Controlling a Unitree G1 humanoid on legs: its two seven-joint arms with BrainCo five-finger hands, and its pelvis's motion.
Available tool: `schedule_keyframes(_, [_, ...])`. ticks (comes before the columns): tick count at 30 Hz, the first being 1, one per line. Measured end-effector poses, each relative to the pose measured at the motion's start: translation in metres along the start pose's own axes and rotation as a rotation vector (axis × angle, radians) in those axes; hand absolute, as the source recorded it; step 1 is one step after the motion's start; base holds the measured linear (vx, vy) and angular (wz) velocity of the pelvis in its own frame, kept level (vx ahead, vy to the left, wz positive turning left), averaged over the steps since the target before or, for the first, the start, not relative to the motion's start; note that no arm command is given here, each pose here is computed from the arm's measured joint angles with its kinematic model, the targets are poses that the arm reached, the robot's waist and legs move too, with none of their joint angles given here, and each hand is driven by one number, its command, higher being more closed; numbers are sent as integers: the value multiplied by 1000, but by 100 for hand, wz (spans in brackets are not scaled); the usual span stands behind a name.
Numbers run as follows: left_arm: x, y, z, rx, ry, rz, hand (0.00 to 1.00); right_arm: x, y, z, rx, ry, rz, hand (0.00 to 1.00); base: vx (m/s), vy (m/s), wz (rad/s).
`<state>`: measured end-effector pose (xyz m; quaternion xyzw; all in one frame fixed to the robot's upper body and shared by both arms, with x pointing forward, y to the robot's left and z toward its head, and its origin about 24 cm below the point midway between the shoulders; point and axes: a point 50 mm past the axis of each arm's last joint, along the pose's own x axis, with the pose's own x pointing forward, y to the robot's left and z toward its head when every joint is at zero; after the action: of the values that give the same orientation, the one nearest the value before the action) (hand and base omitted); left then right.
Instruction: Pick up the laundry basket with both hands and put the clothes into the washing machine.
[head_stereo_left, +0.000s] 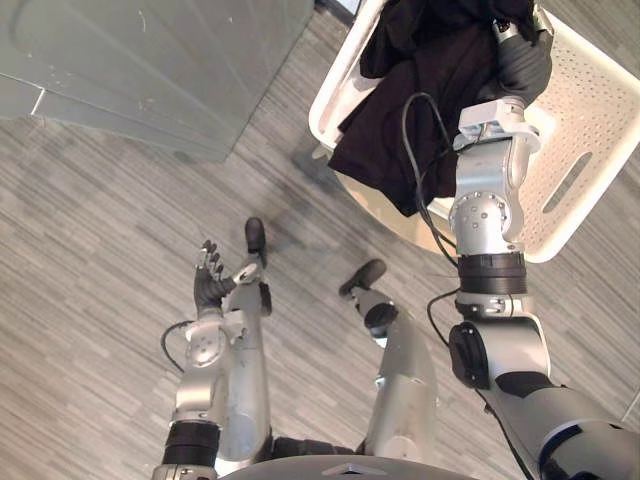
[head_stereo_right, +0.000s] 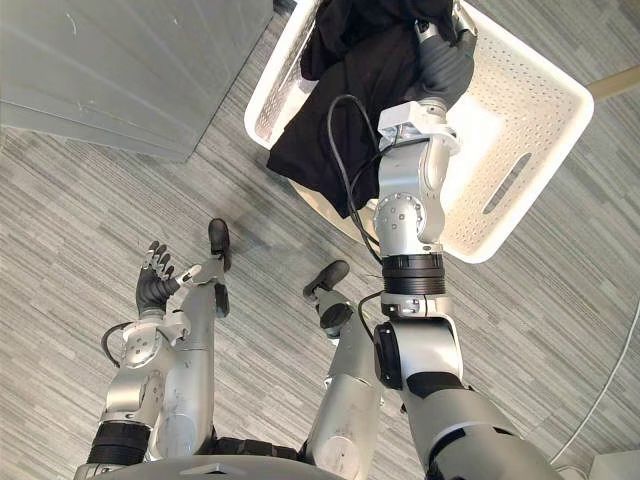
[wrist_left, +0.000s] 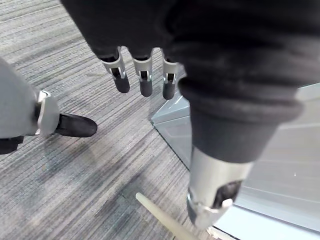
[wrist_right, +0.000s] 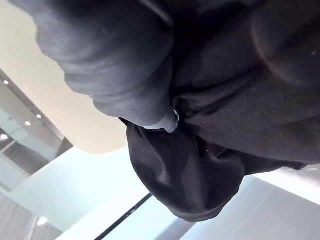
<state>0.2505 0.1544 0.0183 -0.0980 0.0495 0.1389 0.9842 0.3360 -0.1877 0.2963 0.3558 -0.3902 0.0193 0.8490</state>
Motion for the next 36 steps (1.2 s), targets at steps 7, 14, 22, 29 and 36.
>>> schedule_keyframes(7, [-4,-1,-17,42,66,-28,0,-6,1,5,213,-97,-68,100,59,-74,3])
schedule_keyframes(14, [-11,-7,-29,75,115,-100,0,-12,15,12,336,-165,-49,100,49,-86,3])
schedule_keyframes(22, [-29,-1,-55,152,221,-156,0,-30,16,7,354,-156,-33,100,30,-77,4])
schedule_keyframes(29, [-47,6,-79,218,325,-201,0,-35,4,9,285,-141,-43,100,35,-35,-4])
schedule_keyframes(36, [-48,6,-83,273,341,-240,0,-23,-24,12,80,-75,-71,100,65,42,-16])
